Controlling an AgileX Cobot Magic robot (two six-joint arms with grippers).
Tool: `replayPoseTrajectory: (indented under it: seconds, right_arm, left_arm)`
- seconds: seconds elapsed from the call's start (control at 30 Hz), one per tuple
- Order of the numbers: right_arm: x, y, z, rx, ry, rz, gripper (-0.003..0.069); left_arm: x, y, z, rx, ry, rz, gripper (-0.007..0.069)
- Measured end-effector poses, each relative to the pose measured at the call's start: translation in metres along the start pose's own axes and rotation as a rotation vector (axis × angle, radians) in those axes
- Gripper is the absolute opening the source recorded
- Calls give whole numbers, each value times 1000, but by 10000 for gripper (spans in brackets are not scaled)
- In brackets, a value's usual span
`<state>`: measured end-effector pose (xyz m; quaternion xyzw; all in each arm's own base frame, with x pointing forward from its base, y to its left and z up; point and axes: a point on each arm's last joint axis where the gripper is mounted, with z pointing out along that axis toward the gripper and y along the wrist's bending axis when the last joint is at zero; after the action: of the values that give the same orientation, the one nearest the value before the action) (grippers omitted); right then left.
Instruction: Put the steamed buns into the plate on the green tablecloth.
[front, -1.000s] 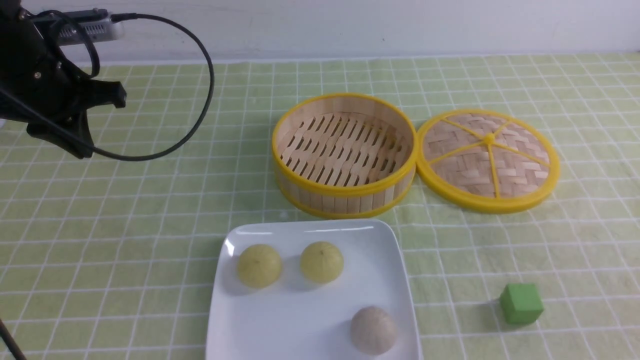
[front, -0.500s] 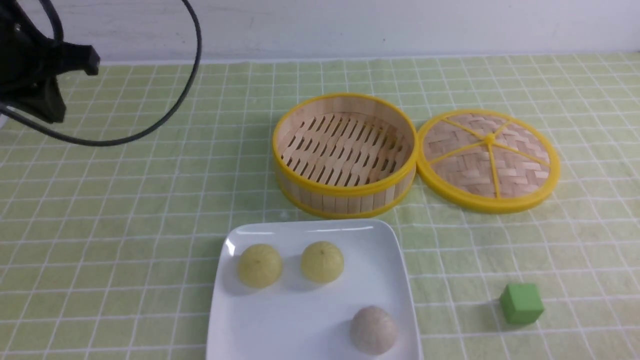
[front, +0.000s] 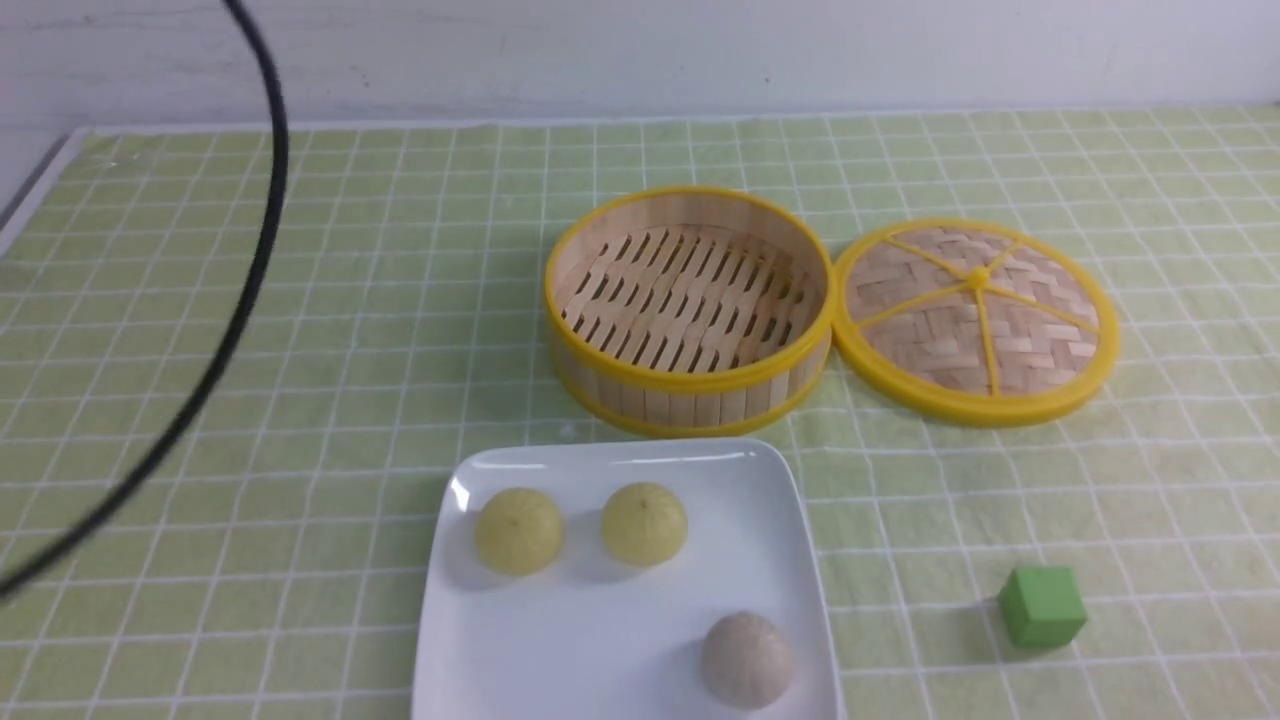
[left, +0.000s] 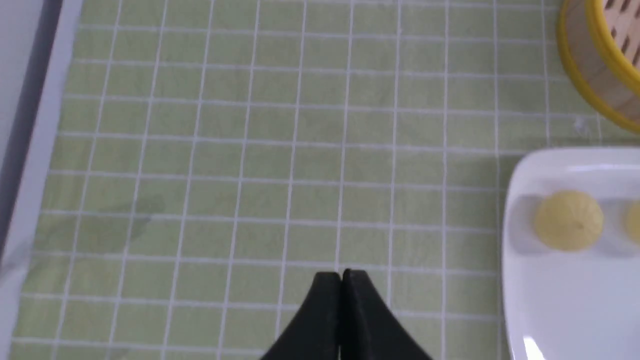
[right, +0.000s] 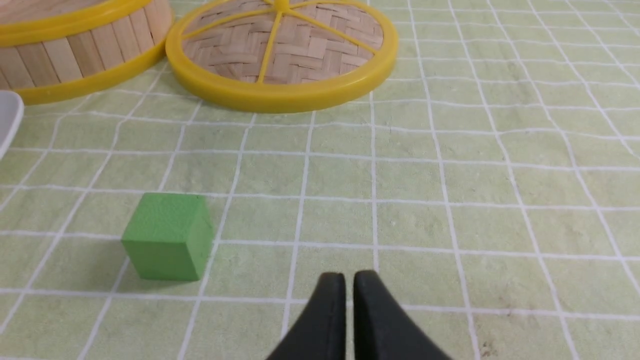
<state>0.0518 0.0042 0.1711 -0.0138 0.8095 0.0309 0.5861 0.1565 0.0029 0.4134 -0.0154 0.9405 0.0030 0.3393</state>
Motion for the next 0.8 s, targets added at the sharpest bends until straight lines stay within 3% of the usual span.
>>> replayPoseTrajectory:
  seconds: [0.23,0.47,0.8]
  right_arm:
    - [0,0,0,0,-1,0,63]
    - [0,0,0,0,0,0,76]
    - [0,0,0,0,1,0,90]
  left_arm:
    - [103,-16,11,205,-233,-54,20]
    - [141,-14,37,238,-519,-152,23]
    - [170,-12,75,200,-444,-159,34]
